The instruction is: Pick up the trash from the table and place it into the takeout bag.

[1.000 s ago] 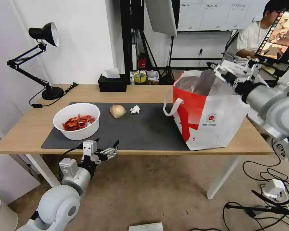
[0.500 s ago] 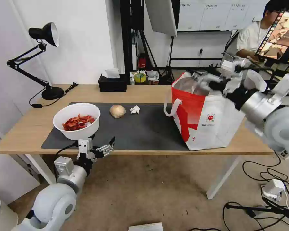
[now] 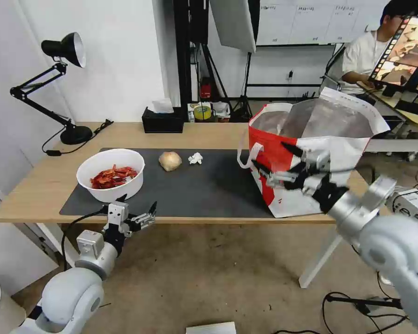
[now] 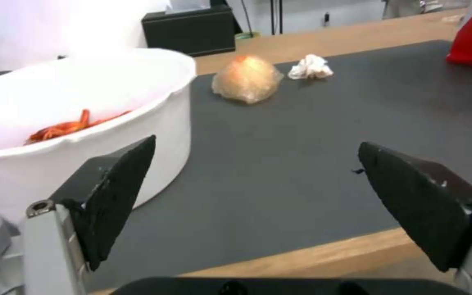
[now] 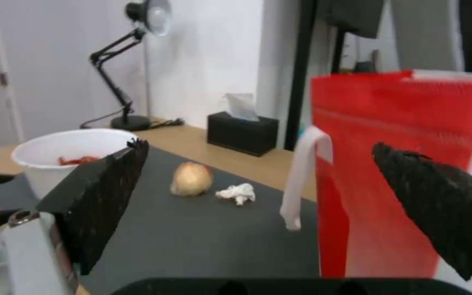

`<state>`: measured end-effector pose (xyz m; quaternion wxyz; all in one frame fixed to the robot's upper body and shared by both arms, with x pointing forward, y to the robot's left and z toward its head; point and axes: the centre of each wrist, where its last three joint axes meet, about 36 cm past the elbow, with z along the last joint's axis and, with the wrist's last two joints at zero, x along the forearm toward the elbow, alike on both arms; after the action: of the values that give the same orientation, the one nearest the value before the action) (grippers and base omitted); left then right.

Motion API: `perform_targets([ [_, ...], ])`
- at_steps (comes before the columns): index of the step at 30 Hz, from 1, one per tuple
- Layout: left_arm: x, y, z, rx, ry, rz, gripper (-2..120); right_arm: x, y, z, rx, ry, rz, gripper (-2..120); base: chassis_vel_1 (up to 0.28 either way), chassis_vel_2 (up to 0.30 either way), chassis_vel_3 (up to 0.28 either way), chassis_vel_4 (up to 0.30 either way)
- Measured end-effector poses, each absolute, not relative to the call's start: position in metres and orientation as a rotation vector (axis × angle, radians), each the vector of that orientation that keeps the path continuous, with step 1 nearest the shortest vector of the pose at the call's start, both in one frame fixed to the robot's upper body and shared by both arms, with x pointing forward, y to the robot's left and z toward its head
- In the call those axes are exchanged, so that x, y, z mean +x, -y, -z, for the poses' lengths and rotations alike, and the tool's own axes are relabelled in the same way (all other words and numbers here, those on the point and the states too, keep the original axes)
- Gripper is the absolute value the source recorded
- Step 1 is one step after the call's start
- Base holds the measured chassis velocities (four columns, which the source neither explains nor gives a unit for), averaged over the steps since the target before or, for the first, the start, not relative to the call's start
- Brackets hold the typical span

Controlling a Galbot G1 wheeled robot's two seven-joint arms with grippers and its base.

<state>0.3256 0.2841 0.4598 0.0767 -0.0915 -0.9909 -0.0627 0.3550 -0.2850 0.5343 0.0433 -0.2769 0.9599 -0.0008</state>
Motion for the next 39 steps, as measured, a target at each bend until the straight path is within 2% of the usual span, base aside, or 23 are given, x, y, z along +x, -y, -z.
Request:
perform_targets([
  [16, 0.312, -0.304, -0.427, -0.155, 2.925, 0.158, 100, 0.304, 0.253, -0.448, -0.574, -3.039, -0.241, 100, 0.000, 0.000, 0.000, 0.000],
  [39, 0.296, -0.312, -0.415, -0.101, 2.902, 0.115, 100, 0.283, 0.244, -0.410, -0.471, -3.139, -0.370, 100, 0.000, 0.000, 0.000, 0.000],
])
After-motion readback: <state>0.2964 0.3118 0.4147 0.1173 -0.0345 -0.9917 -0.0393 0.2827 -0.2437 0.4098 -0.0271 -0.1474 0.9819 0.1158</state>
